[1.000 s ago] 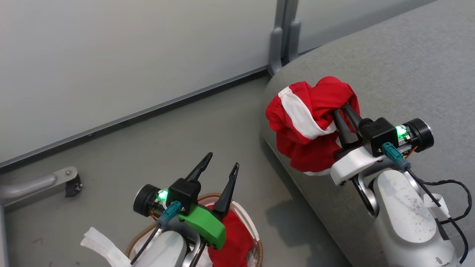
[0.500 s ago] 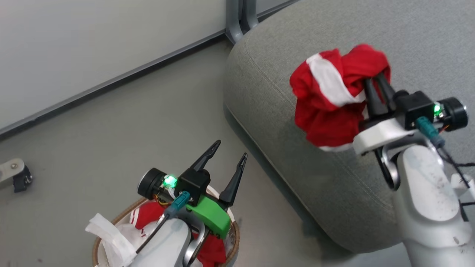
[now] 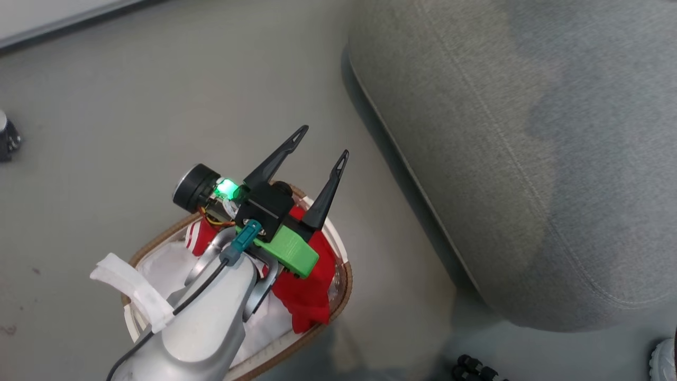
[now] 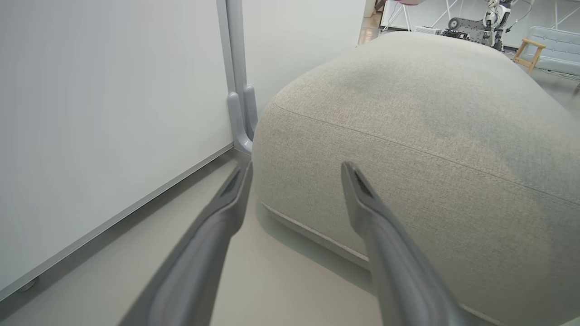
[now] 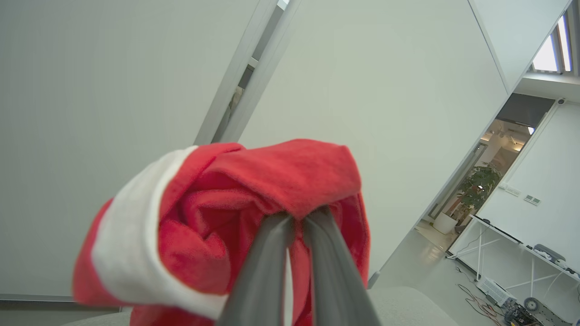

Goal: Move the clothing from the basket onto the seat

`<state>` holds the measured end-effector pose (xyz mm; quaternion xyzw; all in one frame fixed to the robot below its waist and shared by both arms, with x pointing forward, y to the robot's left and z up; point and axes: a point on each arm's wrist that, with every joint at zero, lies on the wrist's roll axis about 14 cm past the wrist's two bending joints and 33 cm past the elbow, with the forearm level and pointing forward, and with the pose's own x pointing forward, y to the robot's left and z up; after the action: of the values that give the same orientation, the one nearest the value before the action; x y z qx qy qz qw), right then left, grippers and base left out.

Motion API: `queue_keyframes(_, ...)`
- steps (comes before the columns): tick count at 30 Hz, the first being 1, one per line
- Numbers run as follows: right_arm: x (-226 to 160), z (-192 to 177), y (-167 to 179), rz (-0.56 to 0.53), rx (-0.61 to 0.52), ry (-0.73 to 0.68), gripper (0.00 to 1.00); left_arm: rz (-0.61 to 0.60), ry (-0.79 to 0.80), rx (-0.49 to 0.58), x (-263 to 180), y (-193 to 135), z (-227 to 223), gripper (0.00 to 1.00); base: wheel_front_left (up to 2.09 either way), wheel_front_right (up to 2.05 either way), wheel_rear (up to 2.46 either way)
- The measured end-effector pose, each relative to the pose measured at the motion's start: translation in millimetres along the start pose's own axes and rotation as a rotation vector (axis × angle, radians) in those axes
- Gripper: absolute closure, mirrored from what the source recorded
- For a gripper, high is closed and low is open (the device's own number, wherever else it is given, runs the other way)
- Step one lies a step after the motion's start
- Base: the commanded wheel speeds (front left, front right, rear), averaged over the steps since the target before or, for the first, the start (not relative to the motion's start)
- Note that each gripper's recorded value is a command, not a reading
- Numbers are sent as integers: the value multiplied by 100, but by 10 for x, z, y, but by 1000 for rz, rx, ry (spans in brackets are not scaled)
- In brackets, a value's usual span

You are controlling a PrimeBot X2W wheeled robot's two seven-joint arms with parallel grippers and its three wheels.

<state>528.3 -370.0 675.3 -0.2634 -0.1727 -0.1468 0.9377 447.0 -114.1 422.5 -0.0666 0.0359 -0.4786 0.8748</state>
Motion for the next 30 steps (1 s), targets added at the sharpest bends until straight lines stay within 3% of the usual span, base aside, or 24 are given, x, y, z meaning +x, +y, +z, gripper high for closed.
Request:
queue_keyframes(7, 227, -927, 284, 31, -21, 189, 100, 65, 34, -40, -49, 390, -383, 0, 0, 0, 0)
queue_keyframes(10, 112, -1489, 493, 71, -46, 323, 100, 90, 67, -61, -109, 500, -613, 0, 0, 0, 0)
queue_keyframes(16, -218, -2232, 899, 130, -29, 498, 100, 143, 121, -102, -264, 646, -931, 0, 0, 0, 0)
queue_keyframes(17, -266, -2304, 940, 134, -26, 516, 85, 152, 127, -105, -289, 669, -957, 0, 0, 0, 0)
queue_keyframes(18, -313, -2378, 1003, 142, -21, 533, 80, 162, 133, -107, -319, 699, -983, 0, 0, 0, 0)
queue_keyframes(20, -398, -2482, 1137, 156, 0, 560, 56, 183, 145, -110, -377, 744, -1028, 0, 0, 0, 0)
queue_keyframes(21, -433, -2509, 1182, 159, 9, 569, 0, 188, 149, -110, -396, 754, -1036, 0, 0, 0, 0)
queue_keyframes(30, -753, -2435, 1146, 152, 50, 602, 0, 224, 116, -111, -428, 751, -793, 0, 0, 0, 0)
